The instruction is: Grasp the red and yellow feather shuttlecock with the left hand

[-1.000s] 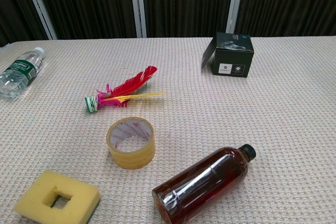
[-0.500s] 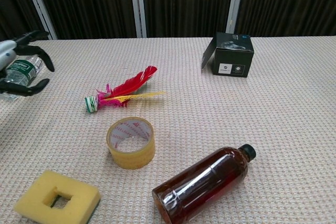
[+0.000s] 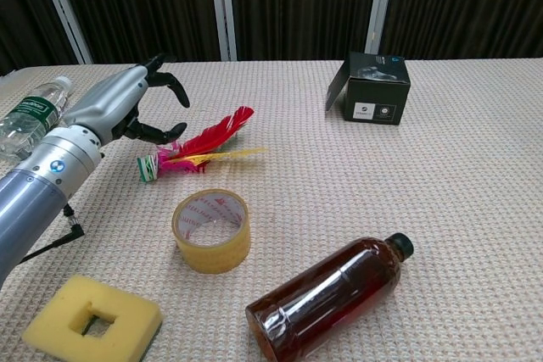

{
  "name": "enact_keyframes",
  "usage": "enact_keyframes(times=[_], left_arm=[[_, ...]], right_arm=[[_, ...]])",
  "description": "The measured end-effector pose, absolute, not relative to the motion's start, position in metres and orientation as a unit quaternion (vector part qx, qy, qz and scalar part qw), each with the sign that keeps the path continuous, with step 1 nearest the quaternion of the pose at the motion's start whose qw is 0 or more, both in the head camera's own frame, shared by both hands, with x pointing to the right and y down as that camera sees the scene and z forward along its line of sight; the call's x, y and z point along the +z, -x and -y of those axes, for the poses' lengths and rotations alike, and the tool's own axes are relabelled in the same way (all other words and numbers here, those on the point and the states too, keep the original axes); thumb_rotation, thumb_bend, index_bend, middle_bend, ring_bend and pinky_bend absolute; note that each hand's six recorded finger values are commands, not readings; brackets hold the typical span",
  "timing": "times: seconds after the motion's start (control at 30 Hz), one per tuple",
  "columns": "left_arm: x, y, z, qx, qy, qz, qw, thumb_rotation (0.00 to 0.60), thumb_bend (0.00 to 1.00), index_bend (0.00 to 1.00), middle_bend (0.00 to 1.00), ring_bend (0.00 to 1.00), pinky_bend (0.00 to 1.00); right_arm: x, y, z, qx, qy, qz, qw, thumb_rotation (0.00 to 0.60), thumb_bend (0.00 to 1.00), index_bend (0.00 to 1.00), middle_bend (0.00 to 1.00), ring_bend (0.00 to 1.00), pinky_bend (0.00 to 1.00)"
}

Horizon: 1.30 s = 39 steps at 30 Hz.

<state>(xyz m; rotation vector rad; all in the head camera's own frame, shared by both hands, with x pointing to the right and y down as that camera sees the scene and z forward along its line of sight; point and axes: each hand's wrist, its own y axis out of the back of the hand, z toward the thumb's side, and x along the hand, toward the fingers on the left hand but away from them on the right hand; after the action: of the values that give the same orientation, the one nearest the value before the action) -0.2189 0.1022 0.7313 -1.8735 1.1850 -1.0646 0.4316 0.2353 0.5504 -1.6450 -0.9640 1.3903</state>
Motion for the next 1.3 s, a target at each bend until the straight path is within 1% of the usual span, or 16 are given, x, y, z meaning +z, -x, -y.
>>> enact_keyframes(times=[0.3, 0.5, 0.67, 0.87, 0.97, 1.13, 1.23, 1.3], left_arm=[[0.748, 0.217, -0.094, -0.442, 0.707, -0.439, 0.336, 0.600, 0.33, 0.39, 0.00, 0.00, 0.00], [0.761, 0.210, -0.087, -0.450, 0.711, -0.433, 0.324, 0.600, 0.33, 0.39, 0.00, 0.00, 0.00], [0.775, 0.189, -0.086, -0.446, 0.730, -0.422, 0.302, 0.600, 0.33, 0.39, 0.00, 0.00, 0.00], [0.782, 0.166, -0.093, -0.431, 0.748, -0.414, 0.288, 0.600, 0.31, 0.40, 0.00, 0.00, 0.00], [0.784, 0.163, -0.094, -0.432, 0.750, -0.411, 0.287, 0.600, 0.33, 0.45, 0.00, 0.00, 0.00], [0.783, 0.164, -0.095, -0.431, 0.748, -0.409, 0.296, 0.600, 0.47, 0.64, 0.00, 0.00, 0.00], [0.780, 0.165, -0.095, -0.427, 0.746, -0.414, 0.301, 0.600, 0.52, 0.73, 0.00, 0.00, 0.00], [0.776, 0.166, -0.095, -0.419, 0.744, -0.422, 0.305, 0.600, 0.54, 0.76, 0.00, 0.00, 0.00]], right_arm=[[0.549, -0.434, -0.239, 0.552, 0.650, 0.371, 0.367, 0.600, 0.00, 0.00, 0.00, 0.00, 0.00], [0.549, -0.431, -0.244, 0.549, 0.663, 0.359, 0.361, 0.600, 0.00, 0.00, 0.00, 0.00, 0.00], [0.551, -0.433, -0.242, 0.554, 0.661, 0.359, 0.358, 0.600, 0.00, 0.00, 0.00, 0.00, 0.00], [0.556, -0.436, -0.239, 0.562, 0.655, 0.359, 0.355, 0.600, 0.00, 0.00, 0.00, 0.00, 0.00], [0.556, -0.437, -0.238, 0.562, 0.655, 0.361, 0.355, 0.600, 0.00, 0.00, 0.00, 0.00, 0.00], [0.556, -0.438, -0.237, 0.563, 0.653, 0.362, 0.355, 0.600, 0.00, 0.00, 0.00, 0.00, 0.00], [0.558, -0.438, -0.237, 0.565, 0.653, 0.359, 0.354, 0.600, 0.00, 0.00, 0.00, 0.00, 0.00], [0.559, -0.437, -0.238, 0.566, 0.653, 0.358, 0.354, 0.600, 0.00, 0.00, 0.00, 0.00, 0.00]])
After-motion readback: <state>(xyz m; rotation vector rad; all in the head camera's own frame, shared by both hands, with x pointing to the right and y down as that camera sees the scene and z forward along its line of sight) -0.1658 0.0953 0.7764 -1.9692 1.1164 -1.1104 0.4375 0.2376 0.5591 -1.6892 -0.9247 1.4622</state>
